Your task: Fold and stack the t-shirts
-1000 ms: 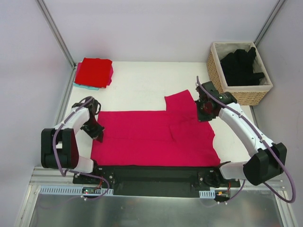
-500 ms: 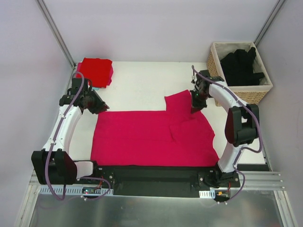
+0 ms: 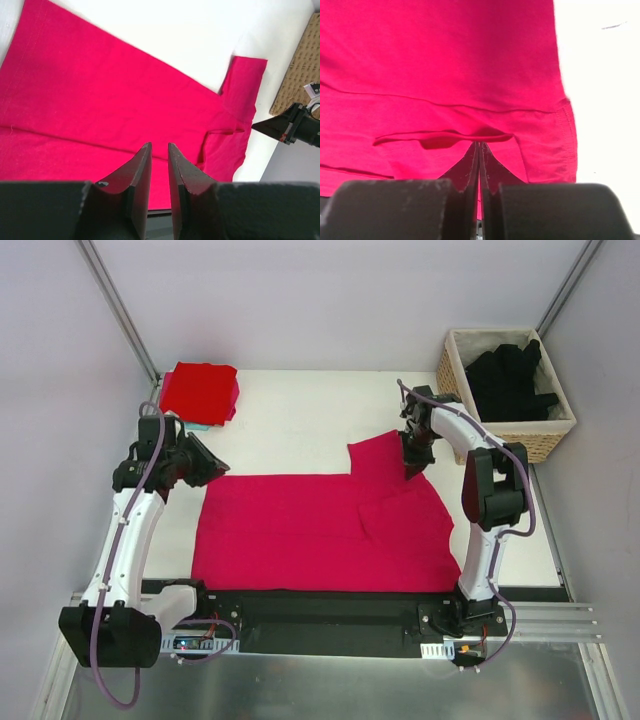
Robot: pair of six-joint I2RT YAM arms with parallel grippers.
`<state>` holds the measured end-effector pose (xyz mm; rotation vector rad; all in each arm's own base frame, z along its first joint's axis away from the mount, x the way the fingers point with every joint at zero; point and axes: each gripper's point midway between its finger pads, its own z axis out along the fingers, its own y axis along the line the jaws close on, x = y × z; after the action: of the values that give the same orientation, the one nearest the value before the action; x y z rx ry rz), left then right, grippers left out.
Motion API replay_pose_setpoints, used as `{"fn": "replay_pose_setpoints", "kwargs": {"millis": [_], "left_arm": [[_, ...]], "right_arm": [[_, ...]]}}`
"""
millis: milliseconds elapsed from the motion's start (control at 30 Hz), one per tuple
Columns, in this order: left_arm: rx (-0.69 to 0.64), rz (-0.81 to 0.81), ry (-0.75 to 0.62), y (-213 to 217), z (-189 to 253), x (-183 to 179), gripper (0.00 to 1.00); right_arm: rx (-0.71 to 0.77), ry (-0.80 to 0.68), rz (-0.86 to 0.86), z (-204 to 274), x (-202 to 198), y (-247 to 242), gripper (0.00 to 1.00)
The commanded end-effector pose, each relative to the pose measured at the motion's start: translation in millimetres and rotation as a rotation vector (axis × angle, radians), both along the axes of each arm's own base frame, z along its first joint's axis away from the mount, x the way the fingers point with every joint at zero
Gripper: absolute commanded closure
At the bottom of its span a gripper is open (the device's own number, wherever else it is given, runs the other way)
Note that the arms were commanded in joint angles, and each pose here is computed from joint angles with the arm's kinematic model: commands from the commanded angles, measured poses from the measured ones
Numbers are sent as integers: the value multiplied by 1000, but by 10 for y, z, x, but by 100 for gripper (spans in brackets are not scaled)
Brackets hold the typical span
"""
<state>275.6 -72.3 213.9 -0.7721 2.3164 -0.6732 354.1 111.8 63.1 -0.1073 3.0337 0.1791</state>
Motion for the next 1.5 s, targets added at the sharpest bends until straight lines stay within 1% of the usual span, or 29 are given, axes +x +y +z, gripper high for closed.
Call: {"fn": "replay_pose_setpoints", "kwargs": {"millis": [0,100,133,167,200,233,267,300,367,400,467,500,600,633,700,767,800,900,1067,1167,1333,1467], "left_arm": [[-3,16,72,-3,-205,-68,78],[66,57,123,129,-407,-29,66],[80,60,152,157,-487,2,63],[109,43,137,185,-445,65,61],[124,39,136,214,-433,119,60],[130,26,157,221,-476,190,60],[141,7,124,230,-359,299,59],[133,-7,144,221,-401,368,60],[137,-31,123,213,-321,501,59],[134,-45,150,210,-399,553,60],[108,-83,162,162,-394,608,60],[94,-89,182,153,-436,626,60],[77,-96,190,150,-446,686,60],[67,-101,194,136,-448,698,60],[69,-114,195,130,-462,765,60],[87,-112,198,166,-484,819,60],[80,-108,222,171,-547,828,60],[44,-107,248,123,-595,838,60],[34,-92,270,125,-637,833,60],[36,-84,260,134,-588,847,60],[41,-95,243,138,-521,891,60],[37,-111,270,122,-594,891,60]], "right_arm": [[-69,33,10,12,-101,-126,99],[-71,-15,8,74,-21,-138,98],[-66,-46,9,106,36,-127,97],[-63,-79,7,175,77,-132,94],[-57,-101,0,212,126,-154,92],[-48,-132,0,242,195,-153,90],[-42,-151,-5,279,237,-166,85],[-38,-172,-11,325,303,-218,82],[-49,-193,-22,352,392,-295,77],[-56,-186,-31,318,428,-370,77],[-63,-192,-48,345,503,-439,76],[-95,-184,-58,303,535,-540,76],[-121,-194,-74,386,662,-660,74],[-128,-169,-63,341,657,-686,74],[-131,-194,-61,373,760,-718,72],[-92,-187,-65,294,834,-680,72],[-43,-178,-63,266,852,-620,72],[29,-157,-42,195,879,-500,70],[126,-137,-53,71,963,-372,62],[146,-136,-60,39,1015,-340,59],[133,-113,-64,-70,1012,-358,58],[120,-99,-59,-138,995,-381,58]]}}
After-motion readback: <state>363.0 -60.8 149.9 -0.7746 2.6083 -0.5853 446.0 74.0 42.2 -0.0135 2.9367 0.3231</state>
